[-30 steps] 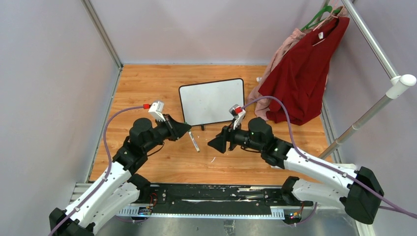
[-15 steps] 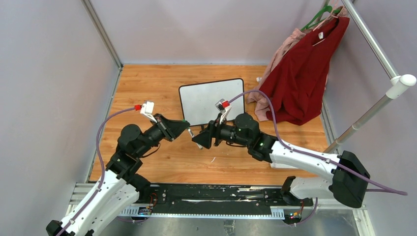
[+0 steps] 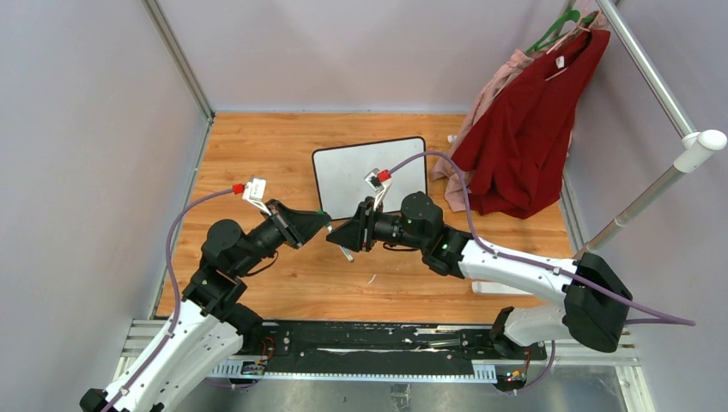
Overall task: Write a sentence on the whiteboard
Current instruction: Open the whiteboard marker at the center of the board.
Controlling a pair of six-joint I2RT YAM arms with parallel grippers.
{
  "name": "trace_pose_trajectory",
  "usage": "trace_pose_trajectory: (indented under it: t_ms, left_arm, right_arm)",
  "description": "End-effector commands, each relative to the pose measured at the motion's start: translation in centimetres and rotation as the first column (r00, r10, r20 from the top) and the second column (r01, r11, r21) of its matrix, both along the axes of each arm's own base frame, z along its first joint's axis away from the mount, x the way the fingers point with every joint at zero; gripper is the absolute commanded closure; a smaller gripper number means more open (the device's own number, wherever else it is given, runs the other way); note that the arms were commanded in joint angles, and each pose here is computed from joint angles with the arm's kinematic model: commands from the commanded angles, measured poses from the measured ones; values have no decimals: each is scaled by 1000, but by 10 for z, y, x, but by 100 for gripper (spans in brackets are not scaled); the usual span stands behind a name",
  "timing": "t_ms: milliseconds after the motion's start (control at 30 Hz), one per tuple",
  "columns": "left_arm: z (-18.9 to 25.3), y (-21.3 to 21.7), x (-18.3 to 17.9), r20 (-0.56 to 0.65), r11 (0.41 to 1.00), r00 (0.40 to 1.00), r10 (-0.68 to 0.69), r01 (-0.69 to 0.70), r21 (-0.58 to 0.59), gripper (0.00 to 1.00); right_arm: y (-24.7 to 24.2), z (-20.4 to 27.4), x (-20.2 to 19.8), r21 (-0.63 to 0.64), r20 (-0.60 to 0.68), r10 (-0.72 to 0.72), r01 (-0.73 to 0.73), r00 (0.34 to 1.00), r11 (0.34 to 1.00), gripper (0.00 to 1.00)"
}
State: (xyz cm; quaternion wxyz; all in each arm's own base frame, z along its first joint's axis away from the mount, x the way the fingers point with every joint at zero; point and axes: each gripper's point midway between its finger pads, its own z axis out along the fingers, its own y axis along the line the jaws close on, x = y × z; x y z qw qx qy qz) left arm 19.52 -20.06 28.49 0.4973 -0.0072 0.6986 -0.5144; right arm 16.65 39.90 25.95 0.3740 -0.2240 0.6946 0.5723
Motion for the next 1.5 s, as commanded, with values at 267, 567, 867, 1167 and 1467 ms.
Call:
trace_pose_trajectory:
  t_ms: [267, 567, 867, 1167, 1467]
  left_arm:
    - [38, 5, -4, 53, 996, 998, 23, -18, -89, 100]
    - [49, 29, 3, 51, 980, 985, 167, -161, -115, 100]
    - [52, 37, 5, 51, 971, 976, 211, -203, -130, 100]
    - [5, 59, 16, -25, 940, 944, 328, -324, 109, 100]
    - [-87, 54, 17, -220, 880, 927, 303, -184, 438, 100]
  right_arm:
    - [-5, 17, -16, 53, 41, 42, -44, 998, 998, 100]
    - [-25, 2, -24, 16, 48, 19, -20, 999, 1000, 100]
    - [-44, -4, -32, 2, 51, -1, 1, 999, 1000, 100]
    - [-91, -11, -22, -124, 150, -147, 166, 978, 978, 100]
    - [-183, -50, 1, -379, 299, -371, 466, 879, 800, 100]
